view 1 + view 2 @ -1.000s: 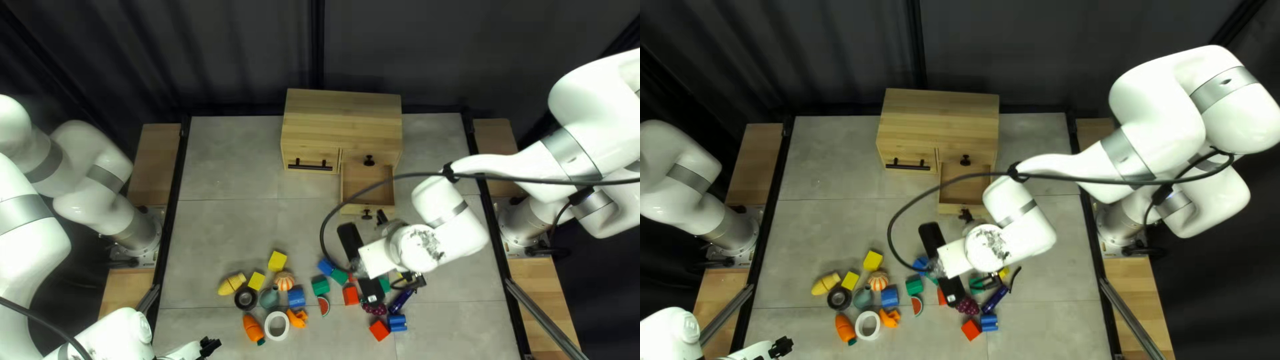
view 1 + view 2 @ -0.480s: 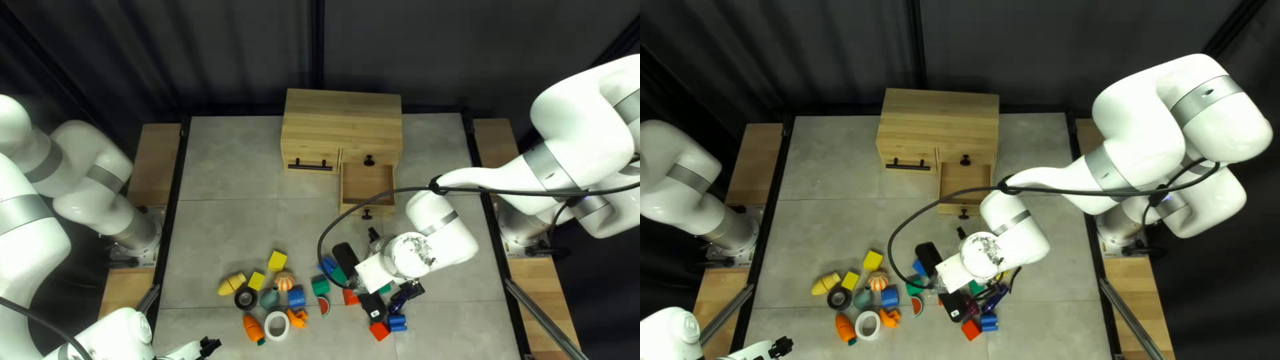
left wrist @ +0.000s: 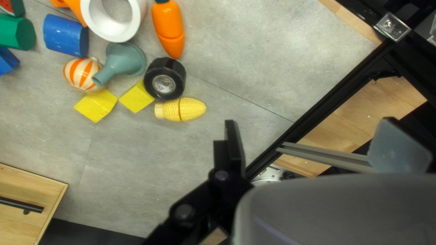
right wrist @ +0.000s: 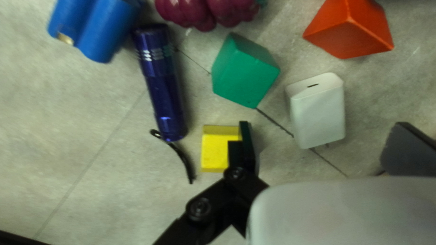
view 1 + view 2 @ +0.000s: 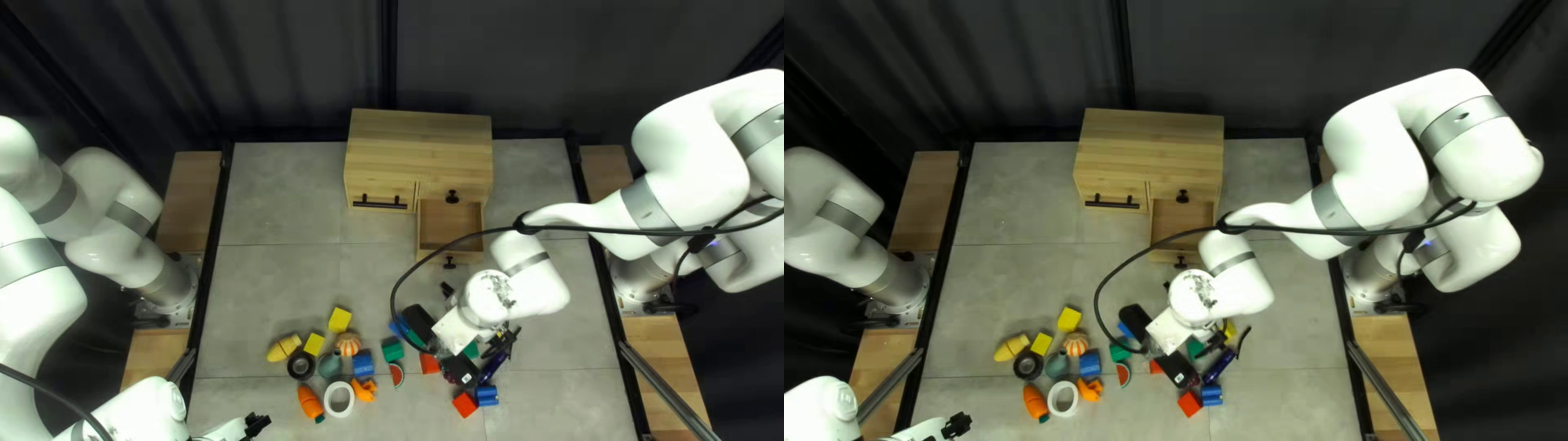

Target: Open drawers and place objects into drawer and close

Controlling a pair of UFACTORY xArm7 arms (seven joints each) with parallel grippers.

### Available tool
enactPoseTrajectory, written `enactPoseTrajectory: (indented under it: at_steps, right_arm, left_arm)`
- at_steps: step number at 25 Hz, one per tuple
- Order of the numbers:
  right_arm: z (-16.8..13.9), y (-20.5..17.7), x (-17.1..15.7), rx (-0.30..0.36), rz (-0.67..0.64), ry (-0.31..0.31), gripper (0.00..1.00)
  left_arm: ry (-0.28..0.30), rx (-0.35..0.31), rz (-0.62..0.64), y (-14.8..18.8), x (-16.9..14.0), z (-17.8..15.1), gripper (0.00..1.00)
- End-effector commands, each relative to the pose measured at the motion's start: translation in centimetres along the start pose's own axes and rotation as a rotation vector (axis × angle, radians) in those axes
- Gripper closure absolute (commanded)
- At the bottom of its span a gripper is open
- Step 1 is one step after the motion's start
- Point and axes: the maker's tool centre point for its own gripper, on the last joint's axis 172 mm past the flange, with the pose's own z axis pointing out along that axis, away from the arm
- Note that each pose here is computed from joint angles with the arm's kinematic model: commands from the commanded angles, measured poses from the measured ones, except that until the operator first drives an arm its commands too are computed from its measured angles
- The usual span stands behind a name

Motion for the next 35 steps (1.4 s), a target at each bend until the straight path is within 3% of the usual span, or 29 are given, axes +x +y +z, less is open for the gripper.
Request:
enactPoseTrajectory:
  at_steps: [1,23,24,25,26,27,29,35]
  right_arm:
    - [0.8,0.2,0.0,0.013,-0.007,0.005,0.0]
    - [2.8,0.4,0.2,0.03,-0.006,-0.002,0.0]
    - [2.8,0.4,0.2,0.03,-0.006,-0.003,0.04]
    - [2.8,0.4,0.2,0.03,-0.006,-0.004,0.27]
    - [2.8,0.4,0.3,0.03,-0.007,-0.004,0.41]
    - [2.9,0.4,0.3,0.03,-0.007,-0.005,0.89]
    - [3.0,0.4,0.3,0.029,-0.007,-0.006,0.96]
    - [1.9,1.0,0.3,0.022,0.025,-0.012,0.95]
  left_arm:
    - [0.0,0.0,0.0,0.0,0.0,0.0,0.0]
    - [0.0,0.0,0.0,0.0,0.0,0.0,0.0]
    - [0.0,0.0,0.0,0.0,0.0,0.0,0.0]
    - [0.0,0.0,0.0,0.0,0.0,0.0,0.0]
    - [0.0,0.0,0.0,0.0,0.0,0.0,0.0]
    - [0.0,0.0,0.0,0.0,0.0,0.0,0.0]
    - [0.0,0.0,0.0,0.0,0.0,0.0,0.0]
    - [0.0,0.0,0.0,0.0,0.0,0.0,0.0]
